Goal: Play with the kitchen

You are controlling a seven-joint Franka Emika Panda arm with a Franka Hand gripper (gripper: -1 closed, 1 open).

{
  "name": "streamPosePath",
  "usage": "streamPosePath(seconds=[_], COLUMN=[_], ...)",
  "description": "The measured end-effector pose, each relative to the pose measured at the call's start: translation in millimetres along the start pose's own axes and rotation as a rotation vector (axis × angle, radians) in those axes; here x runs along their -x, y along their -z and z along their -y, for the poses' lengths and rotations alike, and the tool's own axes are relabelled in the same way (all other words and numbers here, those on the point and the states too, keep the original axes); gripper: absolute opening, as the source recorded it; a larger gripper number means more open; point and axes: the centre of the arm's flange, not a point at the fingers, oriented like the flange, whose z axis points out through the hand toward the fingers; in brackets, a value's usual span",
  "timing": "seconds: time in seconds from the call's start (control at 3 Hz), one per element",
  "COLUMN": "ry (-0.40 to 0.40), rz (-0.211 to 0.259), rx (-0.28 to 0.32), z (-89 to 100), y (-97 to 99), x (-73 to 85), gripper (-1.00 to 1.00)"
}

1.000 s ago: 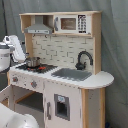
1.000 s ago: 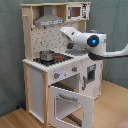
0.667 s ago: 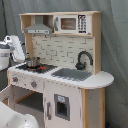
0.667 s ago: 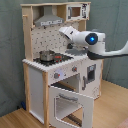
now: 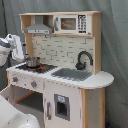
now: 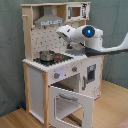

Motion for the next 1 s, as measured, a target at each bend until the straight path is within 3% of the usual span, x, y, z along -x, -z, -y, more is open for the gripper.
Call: streamPosePath(seconds=[1.0], ry=[0.049], rz=[-0.004], rx=[-0.260], z=[-18.6], y=[-18.6], x=[4.9], gripper=[1.00])
